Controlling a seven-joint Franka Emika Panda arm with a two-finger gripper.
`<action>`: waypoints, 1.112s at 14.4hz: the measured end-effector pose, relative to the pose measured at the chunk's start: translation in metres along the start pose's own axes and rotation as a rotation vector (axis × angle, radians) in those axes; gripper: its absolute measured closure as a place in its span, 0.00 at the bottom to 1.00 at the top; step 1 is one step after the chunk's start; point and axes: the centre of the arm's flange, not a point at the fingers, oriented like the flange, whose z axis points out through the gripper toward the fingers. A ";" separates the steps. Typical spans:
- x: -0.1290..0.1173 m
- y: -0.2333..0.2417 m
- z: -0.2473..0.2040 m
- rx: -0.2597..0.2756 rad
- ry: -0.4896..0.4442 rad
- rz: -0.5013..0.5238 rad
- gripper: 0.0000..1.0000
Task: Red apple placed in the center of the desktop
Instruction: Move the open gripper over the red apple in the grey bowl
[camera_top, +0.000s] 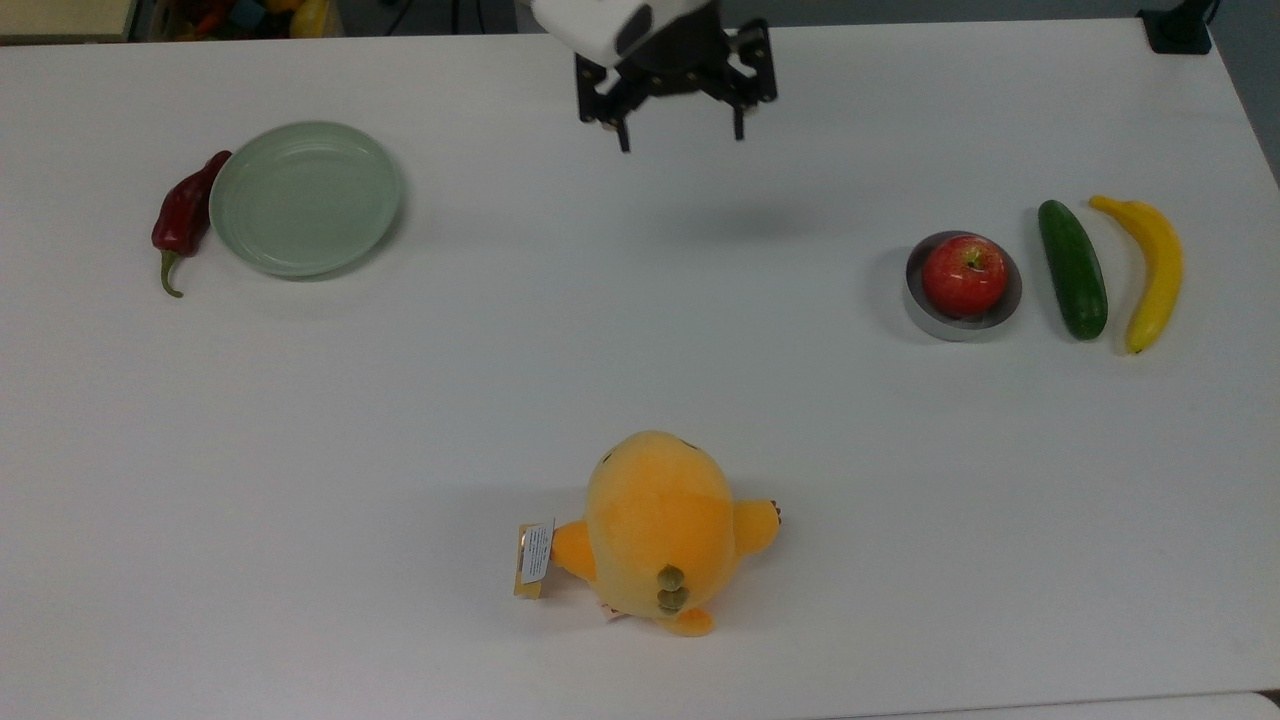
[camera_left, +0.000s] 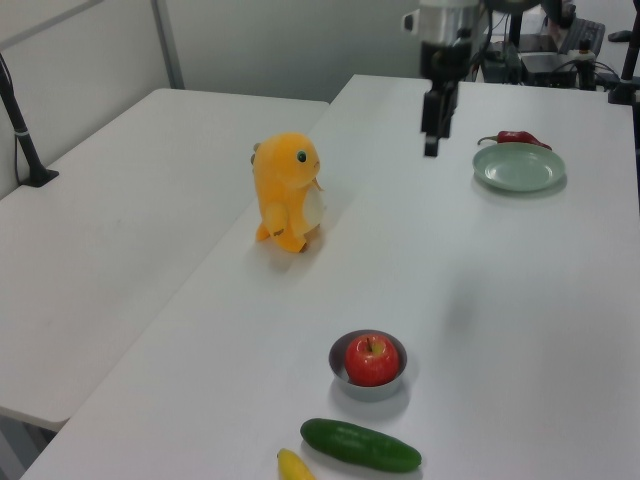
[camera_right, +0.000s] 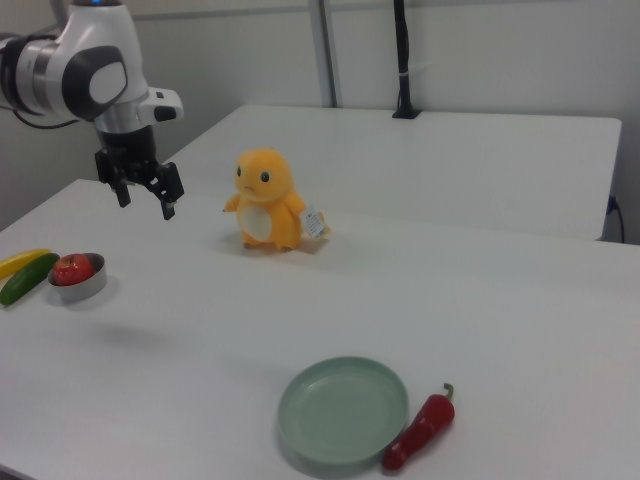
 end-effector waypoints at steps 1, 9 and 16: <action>0.004 -0.014 0.006 0.004 0.022 -0.021 0.00; 0.016 -0.128 0.079 0.018 0.066 -0.126 0.00; 0.008 -0.206 0.141 -0.024 0.136 -0.194 0.00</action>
